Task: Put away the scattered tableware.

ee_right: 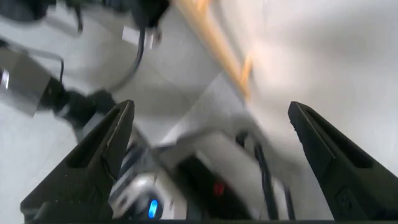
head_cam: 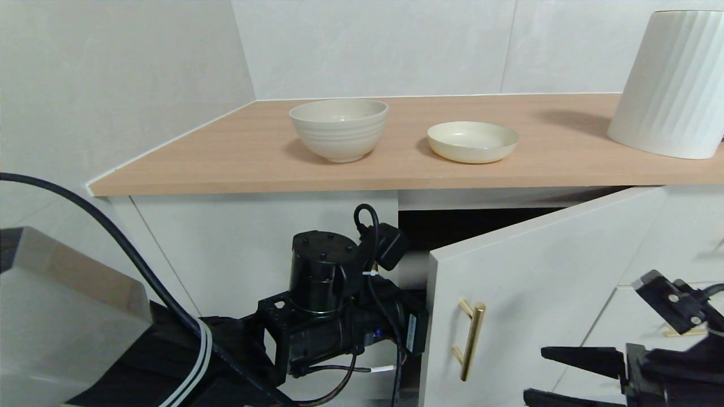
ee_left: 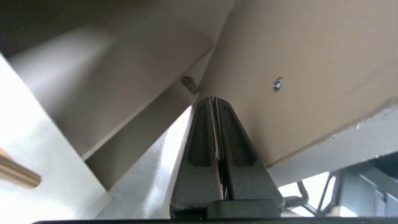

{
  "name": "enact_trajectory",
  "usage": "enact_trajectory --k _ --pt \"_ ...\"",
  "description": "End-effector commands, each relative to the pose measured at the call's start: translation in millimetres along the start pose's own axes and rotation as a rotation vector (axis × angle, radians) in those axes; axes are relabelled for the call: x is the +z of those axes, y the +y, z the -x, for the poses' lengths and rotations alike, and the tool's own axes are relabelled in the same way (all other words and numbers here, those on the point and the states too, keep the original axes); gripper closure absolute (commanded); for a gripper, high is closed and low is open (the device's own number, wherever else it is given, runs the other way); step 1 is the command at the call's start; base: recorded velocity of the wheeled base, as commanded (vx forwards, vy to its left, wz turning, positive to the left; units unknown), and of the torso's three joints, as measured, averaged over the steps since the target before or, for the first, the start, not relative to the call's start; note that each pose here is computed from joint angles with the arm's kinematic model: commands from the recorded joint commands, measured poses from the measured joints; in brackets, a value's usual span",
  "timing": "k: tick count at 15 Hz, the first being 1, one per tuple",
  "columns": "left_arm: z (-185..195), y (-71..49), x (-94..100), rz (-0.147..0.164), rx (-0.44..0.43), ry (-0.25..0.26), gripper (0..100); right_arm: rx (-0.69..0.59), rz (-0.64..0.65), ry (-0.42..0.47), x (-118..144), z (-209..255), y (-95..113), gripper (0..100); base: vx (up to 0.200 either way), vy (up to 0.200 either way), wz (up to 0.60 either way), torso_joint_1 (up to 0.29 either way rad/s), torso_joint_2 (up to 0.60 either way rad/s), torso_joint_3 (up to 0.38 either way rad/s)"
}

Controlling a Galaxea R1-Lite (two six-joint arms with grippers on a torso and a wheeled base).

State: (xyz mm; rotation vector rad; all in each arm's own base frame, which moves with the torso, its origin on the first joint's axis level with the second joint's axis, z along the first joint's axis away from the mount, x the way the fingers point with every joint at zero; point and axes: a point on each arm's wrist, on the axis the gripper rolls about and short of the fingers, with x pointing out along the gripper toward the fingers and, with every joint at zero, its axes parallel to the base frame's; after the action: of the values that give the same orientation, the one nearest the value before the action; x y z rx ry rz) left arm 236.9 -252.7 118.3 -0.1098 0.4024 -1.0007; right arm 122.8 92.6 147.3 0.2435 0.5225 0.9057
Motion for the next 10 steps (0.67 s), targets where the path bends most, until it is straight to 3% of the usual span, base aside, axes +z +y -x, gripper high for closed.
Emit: enact_trajectory --k 1,4,7,10 --pt "1.0 -0.5 1.2 -0.001 0.005 -0.005 100 0.007 0.024 -0.064 -8.1 41.8 15.1 0 0.000 0.000 0.00 0.000 0.00 0.000" --pt "-0.6 -0.4 -0.2 -0.001 0.004 0.000 100 -0.022 0.006 -0.052 -16.8 56.0 15.6 0 0.000 0.000 0.00 0.000 0.00 0.000" --pt "-1.5 -2.7 -1.2 -0.001 -0.003 0.003 100 -0.023 0.005 -0.049 -17.8 56.1 15.4 0 -0.200 0.000 0.00 0.006 0.00 0.004" --pt "-4.5 -2.5 -4.1 -0.001 -0.005 0.013 100 -0.022 0.003 -0.044 -18.0 55.6 15.2 0 0.000 0.000 0.00 0.000 0.00 0.000"
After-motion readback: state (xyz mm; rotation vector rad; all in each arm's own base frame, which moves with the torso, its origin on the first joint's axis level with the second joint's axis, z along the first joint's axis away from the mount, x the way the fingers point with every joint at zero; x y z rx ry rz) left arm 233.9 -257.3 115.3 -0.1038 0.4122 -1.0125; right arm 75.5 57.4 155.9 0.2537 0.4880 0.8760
